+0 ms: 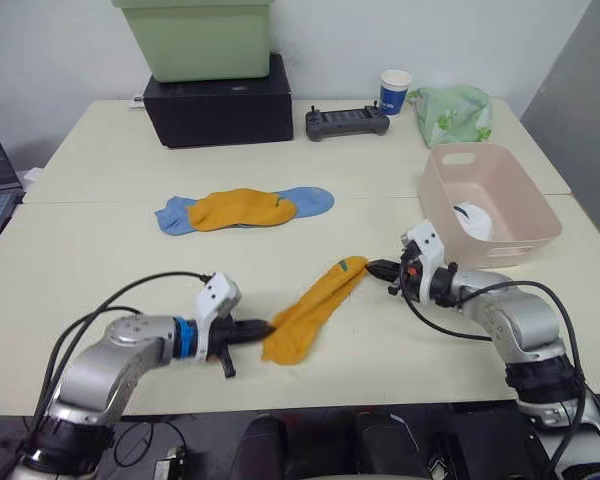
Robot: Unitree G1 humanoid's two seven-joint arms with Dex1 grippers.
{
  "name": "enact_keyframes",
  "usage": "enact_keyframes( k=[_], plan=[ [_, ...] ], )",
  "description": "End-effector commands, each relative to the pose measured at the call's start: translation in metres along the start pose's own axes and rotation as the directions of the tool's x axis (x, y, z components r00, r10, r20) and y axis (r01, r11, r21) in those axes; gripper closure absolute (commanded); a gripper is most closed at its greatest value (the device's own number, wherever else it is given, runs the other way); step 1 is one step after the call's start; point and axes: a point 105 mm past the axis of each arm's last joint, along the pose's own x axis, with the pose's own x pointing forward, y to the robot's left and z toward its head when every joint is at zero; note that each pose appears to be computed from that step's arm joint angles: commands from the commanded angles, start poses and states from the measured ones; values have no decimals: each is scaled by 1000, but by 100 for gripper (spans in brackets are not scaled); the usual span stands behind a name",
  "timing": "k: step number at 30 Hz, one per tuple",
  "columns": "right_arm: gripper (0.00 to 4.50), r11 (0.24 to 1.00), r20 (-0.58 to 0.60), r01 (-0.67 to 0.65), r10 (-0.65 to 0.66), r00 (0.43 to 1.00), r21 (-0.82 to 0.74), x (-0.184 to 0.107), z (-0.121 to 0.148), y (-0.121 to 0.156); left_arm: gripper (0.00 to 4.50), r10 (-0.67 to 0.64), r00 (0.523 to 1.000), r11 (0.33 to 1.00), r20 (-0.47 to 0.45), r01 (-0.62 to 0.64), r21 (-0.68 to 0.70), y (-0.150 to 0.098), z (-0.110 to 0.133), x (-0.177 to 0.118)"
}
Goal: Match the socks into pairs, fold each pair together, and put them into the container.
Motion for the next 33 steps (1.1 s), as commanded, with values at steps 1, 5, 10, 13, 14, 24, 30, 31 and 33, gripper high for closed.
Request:
enact_keyframes(
  k=[1, 5, 10, 13, 14, 24, 30, 31, 33],
  plan=[
    [450, 997, 22, -50, 52, 998, -66, 16, 13, 4, 446, -9, 999, 1000, 38, 10, -8, -17, 6, 7],
    [450, 986, -10, -107, 107, 994, -128, 32, 18, 7, 446, 64, 987, 996, 146, -54, -72, -23, 13, 19],
    [450, 977, -9, -142, 142, 990, -162, 35, 22, 9, 376, 79, 985, 992, 150, -63, -111, -31, 4, 12],
    [429, 976, 4, -145, 148, 989, -162, 34, 23, 12, 281, 97, 985, 990, 143, -81, -115, -26, 3, 5],
    [405, 978, 19, -144, 149, 989, -153, 32, 25, 13, 251, 109, 985, 990, 135, -94, -108, -22, 3, 0],
    [96, 982, 49, -165, 170, 984, -92, -16, 30, 29, 54, 119, 988, 985, 101, -130, 112, 20, 34, -23],
    [96, 967, -83, -251, 247, 965, -35, -49, -12, 63, 54, 82, 982, 942, 167, -131, 308, 43, 81, 18],
    [96, 964, -100, -264, 261, 960, -23, -51, -18, 67, 54, 64, 984, 934, 165, -117, 336, 43, 86, 27],
    [96, 958, -121, -286, 287, 950, 21, -53, -26, 75, 54, 41, 986, 925, 162, -98, 367, 44, 94, 42]
  ],
)
